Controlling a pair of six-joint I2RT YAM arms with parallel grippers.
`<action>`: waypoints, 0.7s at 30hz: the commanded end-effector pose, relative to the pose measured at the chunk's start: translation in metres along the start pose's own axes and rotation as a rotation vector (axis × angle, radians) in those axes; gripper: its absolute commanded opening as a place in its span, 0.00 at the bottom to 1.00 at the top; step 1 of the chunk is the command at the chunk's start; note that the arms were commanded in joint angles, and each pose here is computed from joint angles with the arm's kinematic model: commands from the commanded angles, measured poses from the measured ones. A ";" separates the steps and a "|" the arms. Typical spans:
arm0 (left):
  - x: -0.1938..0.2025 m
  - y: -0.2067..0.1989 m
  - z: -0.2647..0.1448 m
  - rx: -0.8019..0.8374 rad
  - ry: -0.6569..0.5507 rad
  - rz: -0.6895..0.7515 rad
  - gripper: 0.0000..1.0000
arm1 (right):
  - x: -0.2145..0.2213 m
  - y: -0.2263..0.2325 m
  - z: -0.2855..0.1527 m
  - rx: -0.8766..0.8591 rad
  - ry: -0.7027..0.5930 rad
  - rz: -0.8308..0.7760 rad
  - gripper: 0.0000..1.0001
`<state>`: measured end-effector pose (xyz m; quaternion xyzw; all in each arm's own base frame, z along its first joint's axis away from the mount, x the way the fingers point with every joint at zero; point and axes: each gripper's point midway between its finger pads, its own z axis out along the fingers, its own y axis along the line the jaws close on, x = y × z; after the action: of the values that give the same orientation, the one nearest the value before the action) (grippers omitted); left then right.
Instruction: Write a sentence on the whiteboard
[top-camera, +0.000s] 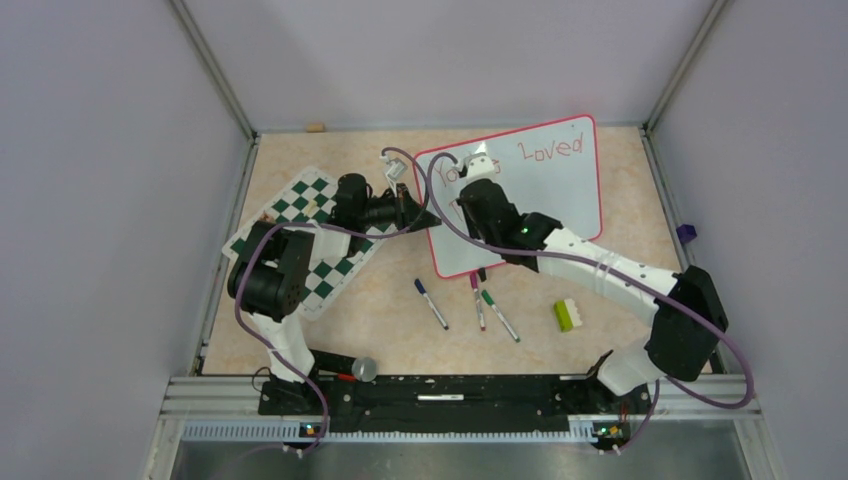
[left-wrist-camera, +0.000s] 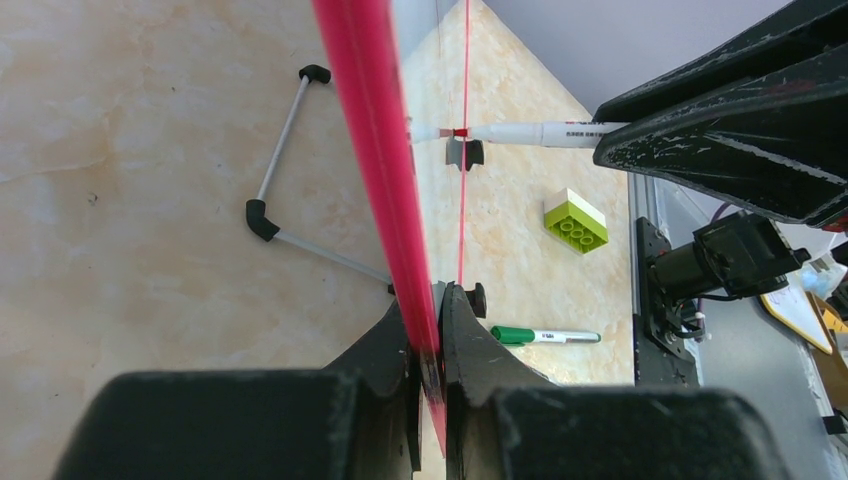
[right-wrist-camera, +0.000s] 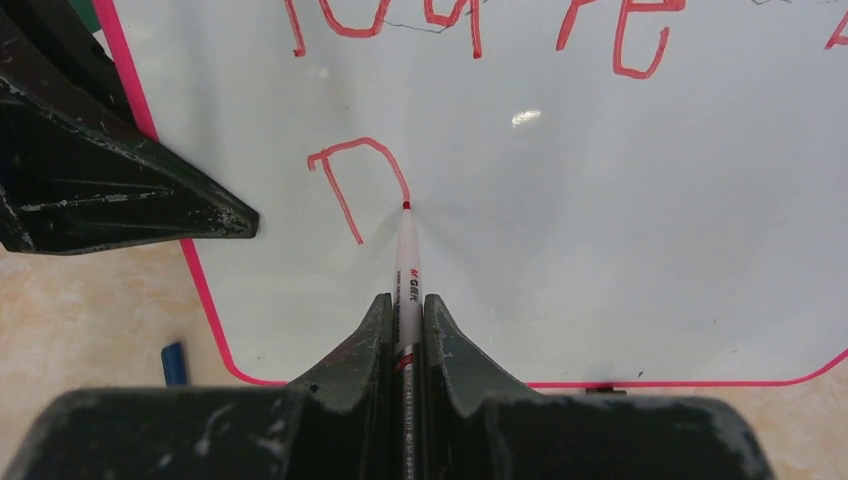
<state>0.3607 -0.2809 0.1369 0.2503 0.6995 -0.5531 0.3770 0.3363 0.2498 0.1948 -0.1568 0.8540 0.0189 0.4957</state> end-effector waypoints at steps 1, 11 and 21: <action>0.027 0.019 0.002 -0.041 0.038 0.118 0.00 | 0.001 0.001 -0.007 -0.048 0.004 0.019 0.00; 0.027 0.019 0.002 -0.042 0.038 0.120 0.00 | -0.002 0.020 -0.012 -0.162 0.004 0.033 0.00; 0.026 0.020 0.002 -0.044 0.037 0.121 0.00 | -0.025 -0.015 -0.029 -0.138 -0.070 0.122 0.00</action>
<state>0.3602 -0.2810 0.1372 0.2515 0.6986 -0.5539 0.3767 0.3200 0.2523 0.2030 -0.1731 0.8564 0.0951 0.4770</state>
